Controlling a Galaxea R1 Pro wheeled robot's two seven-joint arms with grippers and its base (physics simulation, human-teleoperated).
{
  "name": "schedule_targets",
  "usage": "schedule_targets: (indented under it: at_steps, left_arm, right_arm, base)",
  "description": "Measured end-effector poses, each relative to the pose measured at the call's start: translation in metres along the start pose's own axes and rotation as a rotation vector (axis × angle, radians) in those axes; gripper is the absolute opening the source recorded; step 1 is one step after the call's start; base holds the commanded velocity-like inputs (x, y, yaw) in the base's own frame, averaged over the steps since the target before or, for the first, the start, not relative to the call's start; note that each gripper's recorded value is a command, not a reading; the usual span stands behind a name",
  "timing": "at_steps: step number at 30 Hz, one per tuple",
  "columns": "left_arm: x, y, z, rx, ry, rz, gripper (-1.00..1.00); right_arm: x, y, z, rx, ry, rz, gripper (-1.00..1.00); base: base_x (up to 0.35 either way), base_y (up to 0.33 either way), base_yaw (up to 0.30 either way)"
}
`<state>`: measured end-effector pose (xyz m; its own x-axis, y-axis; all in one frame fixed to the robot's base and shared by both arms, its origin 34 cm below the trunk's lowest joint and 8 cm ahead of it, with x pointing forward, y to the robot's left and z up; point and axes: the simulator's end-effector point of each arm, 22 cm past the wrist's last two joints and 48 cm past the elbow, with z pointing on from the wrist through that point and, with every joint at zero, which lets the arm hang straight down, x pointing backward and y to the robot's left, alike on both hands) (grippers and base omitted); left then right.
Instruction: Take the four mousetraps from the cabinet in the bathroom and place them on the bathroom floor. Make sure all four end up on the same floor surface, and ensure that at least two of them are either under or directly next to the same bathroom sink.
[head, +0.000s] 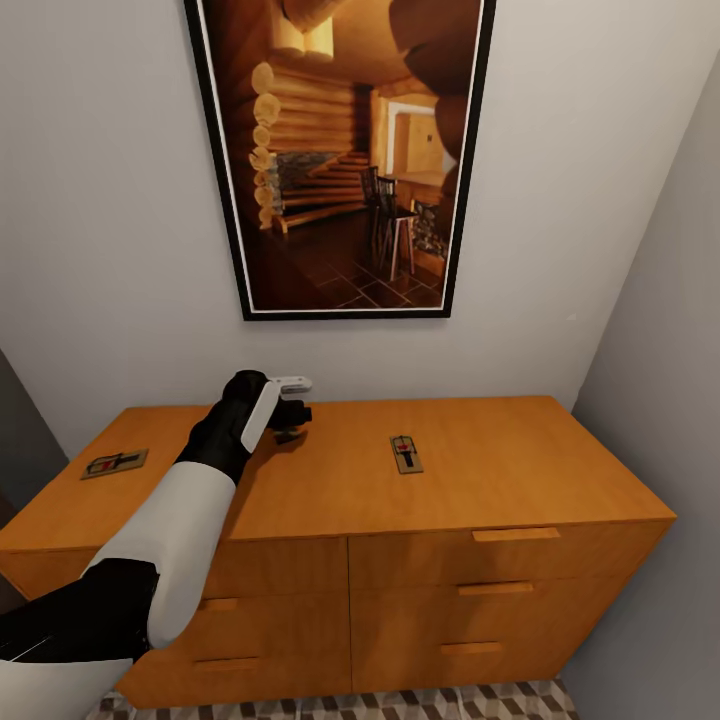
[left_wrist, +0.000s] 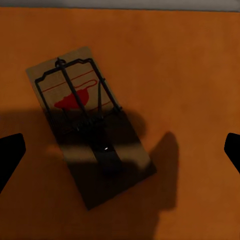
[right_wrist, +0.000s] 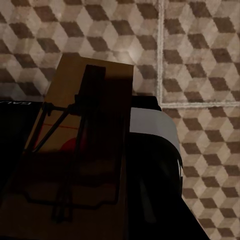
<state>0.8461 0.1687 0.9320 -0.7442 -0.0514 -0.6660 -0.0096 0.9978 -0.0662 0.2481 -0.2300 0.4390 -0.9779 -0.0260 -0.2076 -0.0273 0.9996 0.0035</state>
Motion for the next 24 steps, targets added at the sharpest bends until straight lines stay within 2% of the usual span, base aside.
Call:
schedule_targets:
  at_steps: [24]
  left_arm:
    - [0.0056,0.001,0.0083,-0.001,0.014,-0.001,1.0]
  right_arm:
    - [0.0055,0.0004,0.0003,-0.001,0.013,0.0,-1.0]
  base:
    - [0.0,0.0,0.0]
